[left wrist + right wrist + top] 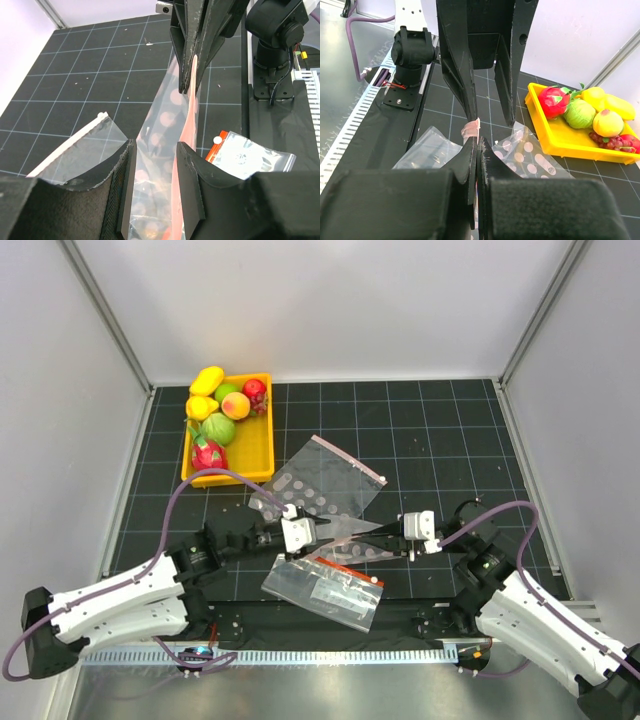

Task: Place the food in the zip-top bag and seal the zipper
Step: Open the zipper of the food storage bag at the center of the board.

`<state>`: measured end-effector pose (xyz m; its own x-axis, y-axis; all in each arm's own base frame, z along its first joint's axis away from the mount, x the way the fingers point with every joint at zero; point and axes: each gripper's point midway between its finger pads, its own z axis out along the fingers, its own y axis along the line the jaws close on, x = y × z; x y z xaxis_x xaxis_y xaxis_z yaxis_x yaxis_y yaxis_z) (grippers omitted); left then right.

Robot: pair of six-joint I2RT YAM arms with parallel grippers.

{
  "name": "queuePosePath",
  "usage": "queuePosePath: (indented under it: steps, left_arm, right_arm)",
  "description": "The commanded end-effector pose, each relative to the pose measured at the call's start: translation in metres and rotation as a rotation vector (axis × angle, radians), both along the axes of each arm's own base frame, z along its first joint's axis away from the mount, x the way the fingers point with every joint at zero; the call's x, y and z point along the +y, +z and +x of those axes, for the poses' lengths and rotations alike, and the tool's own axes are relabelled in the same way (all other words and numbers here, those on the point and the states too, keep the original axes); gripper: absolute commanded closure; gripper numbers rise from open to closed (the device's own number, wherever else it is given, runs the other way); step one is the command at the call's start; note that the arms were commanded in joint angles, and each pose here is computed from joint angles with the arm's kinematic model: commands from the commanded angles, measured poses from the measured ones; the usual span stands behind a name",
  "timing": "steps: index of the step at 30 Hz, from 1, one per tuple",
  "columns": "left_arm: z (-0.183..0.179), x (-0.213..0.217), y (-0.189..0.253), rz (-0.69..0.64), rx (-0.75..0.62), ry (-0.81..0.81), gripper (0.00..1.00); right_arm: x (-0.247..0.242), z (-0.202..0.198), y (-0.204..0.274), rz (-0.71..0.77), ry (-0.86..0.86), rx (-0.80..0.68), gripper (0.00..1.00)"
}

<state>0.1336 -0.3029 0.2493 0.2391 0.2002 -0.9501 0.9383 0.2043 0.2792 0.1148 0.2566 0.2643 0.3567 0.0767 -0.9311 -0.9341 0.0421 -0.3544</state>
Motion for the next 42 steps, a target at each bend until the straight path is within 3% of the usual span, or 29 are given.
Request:
queuePosePath:
  steps: [1,22,28,35,42]
  left_arm:
    - [-0.001,-0.005,0.021,-0.035,-0.016,-0.018,0.59]
    - [-0.012,-0.015,0.015,-0.004,0.015,-0.099,0.59]
    - [-0.001,-0.020,-0.004,0.077,0.064,-0.056,0.68]
    - [0.008,-0.019,-0.012,0.098,0.077,-0.004,0.71]
    - [0.030,-0.012,-0.013,0.099,0.092,0.143,0.97]
  right_arm:
    - [0.000,-0.003,0.019,0.043,0.019,-0.064,0.99]
    - [-0.002,-0.003,0.021,0.057,-0.001,-0.076,0.99]
    - [-0.003,-0.004,0.022,0.061,0.004,-0.083,0.99]
    - [-0.009,-0.005,0.030,0.104,-0.032,-0.119,0.99]
    - [-0.014,0.005,0.034,0.127,-0.105,-0.125,0.99]
